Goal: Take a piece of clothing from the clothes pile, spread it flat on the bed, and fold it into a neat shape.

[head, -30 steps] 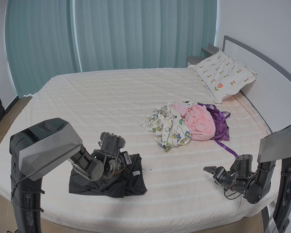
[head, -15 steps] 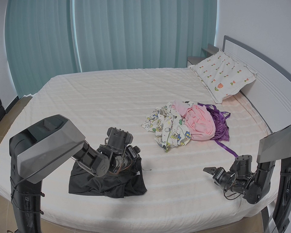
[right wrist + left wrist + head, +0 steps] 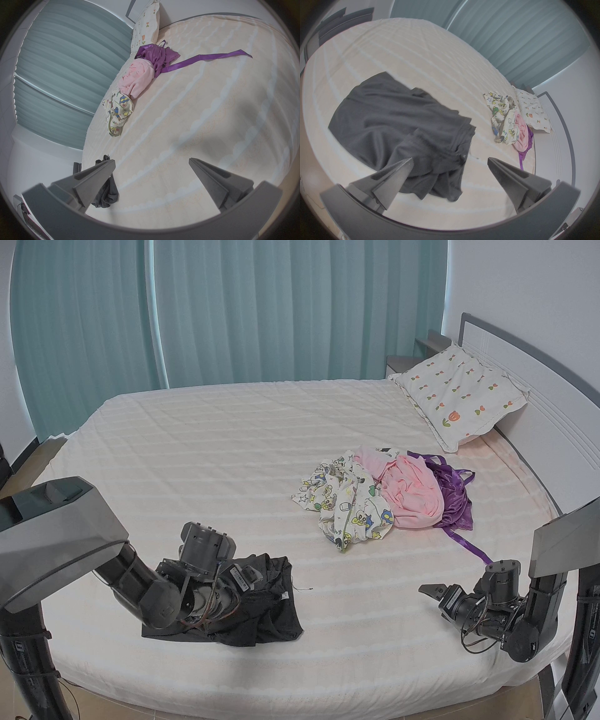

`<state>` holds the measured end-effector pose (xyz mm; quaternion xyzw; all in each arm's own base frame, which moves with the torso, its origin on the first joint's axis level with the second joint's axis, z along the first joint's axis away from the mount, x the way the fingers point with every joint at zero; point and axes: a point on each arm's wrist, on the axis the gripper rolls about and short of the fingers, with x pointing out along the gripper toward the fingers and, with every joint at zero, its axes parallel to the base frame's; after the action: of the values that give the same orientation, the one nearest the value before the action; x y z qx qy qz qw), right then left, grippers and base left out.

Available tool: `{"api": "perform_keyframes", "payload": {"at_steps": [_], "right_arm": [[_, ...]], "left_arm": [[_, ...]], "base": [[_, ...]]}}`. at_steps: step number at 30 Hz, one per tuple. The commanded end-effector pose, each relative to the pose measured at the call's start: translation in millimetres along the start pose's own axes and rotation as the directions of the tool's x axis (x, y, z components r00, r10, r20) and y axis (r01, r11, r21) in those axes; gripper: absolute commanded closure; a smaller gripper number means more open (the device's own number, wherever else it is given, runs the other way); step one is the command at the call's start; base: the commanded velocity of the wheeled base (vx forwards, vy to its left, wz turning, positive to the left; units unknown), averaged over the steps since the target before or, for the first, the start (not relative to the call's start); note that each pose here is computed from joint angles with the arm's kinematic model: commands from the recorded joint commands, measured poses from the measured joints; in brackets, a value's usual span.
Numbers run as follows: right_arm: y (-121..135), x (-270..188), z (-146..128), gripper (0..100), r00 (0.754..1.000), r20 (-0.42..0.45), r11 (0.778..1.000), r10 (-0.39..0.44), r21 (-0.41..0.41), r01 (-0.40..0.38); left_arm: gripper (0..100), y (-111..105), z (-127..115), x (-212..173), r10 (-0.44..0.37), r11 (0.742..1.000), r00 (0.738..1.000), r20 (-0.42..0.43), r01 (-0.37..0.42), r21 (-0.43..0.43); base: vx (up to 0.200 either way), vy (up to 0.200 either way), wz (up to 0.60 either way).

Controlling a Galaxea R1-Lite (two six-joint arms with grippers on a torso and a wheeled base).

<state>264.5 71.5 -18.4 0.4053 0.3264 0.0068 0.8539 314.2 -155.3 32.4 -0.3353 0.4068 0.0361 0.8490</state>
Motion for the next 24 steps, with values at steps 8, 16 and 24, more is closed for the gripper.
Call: {"api": "perform_keyframes", "payload": {"at_steps": [8, 16, 24], "right_arm": [[-6.5, 1.7, -7.7, 0, 1.000, -0.008, 1.000, 0.000, -0.010, 0.000], [-5.8, 1.5, -7.8, 0, 1.000, -0.008, 1.000, 0.003, -0.011, -0.003], [-3.4, 2.0, -6.3, 0, 1.000, 0.005, 1.000, 0.010, -0.020, -0.009]], "left_arm": [[0, 28.3, -2.9, -26.2, 0.021, 0.992, 1.000, 0.006, -0.020, -0.125], [0, 34.5, 5.5, -31.6, -0.008, 0.984, 1.000, 0.004, 0.008, -0.181], [0, 51.4, 19.2, -31.3, -0.034, 0.972, 0.999, 0.034, 0.041, -0.229]], "base": [[0.000, 0.000, 0.00], [0.000, 0.075, 0.00], [0.000, 0.200, 0.00]]}}
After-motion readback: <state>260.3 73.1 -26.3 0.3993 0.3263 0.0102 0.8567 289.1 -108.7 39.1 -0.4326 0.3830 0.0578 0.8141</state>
